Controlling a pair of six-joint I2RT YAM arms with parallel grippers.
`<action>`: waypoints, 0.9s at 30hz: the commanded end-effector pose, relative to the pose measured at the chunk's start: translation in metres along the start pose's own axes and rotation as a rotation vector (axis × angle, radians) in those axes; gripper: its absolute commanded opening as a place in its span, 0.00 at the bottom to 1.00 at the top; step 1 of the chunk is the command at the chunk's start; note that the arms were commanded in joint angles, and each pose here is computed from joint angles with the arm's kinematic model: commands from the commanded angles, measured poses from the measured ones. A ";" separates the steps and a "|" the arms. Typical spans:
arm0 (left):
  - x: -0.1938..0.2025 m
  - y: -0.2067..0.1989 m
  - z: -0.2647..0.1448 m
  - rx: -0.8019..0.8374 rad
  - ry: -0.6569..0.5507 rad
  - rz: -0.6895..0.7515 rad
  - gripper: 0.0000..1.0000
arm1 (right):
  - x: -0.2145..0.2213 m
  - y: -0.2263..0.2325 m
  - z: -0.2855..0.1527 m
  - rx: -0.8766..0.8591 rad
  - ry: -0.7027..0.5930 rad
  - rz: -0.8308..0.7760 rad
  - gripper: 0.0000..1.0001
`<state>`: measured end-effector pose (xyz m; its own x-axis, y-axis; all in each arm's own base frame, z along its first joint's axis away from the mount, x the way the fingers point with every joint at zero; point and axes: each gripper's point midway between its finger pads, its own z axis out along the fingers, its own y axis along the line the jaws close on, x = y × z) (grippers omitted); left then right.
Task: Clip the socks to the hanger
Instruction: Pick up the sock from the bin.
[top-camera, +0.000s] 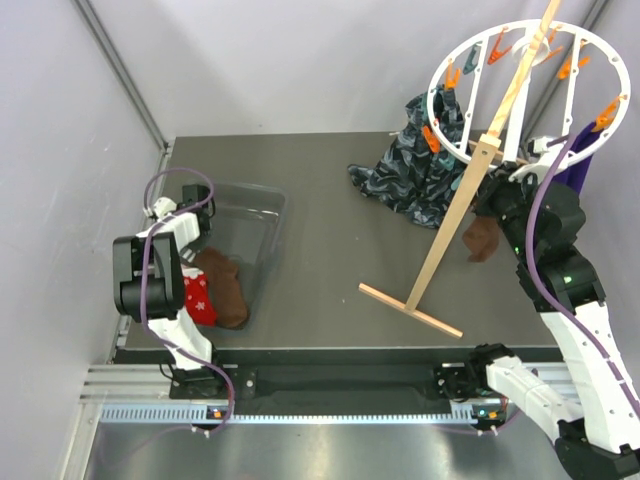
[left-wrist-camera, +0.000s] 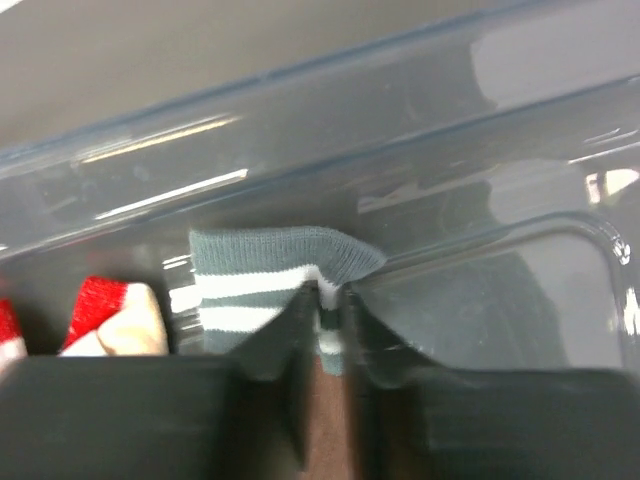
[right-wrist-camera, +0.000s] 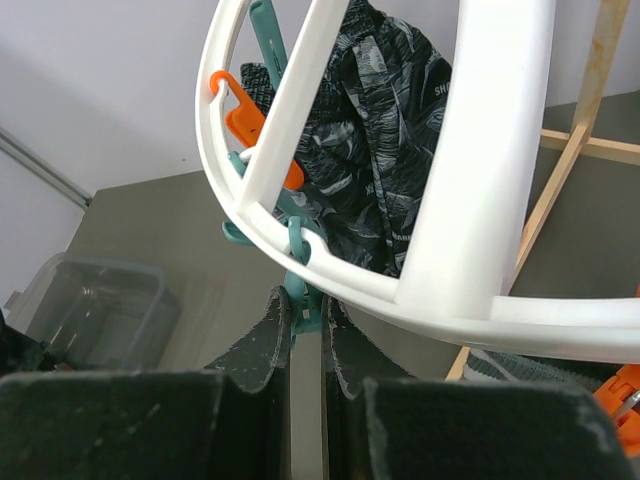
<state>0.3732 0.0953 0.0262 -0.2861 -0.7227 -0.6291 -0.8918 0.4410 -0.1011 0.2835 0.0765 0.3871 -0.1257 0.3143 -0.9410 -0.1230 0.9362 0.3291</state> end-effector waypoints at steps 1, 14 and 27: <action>0.023 0.004 0.004 0.007 0.083 0.027 0.04 | 0.006 0.005 0.001 -0.026 0.020 -0.016 0.00; -0.023 -0.102 -0.187 0.512 -0.184 0.237 0.00 | 0.007 0.007 0.002 -0.029 0.029 -0.013 0.00; 0.084 -0.179 -0.480 1.779 -0.071 0.655 0.00 | 0.010 0.018 0.006 -0.081 0.057 0.009 0.00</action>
<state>0.3657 -0.2356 0.3133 -0.4179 -0.3211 -0.8499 0.3773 0.7896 -0.4839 0.2889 0.0847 0.3825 -0.1519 0.3114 -0.9380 -0.1495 0.9309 0.3333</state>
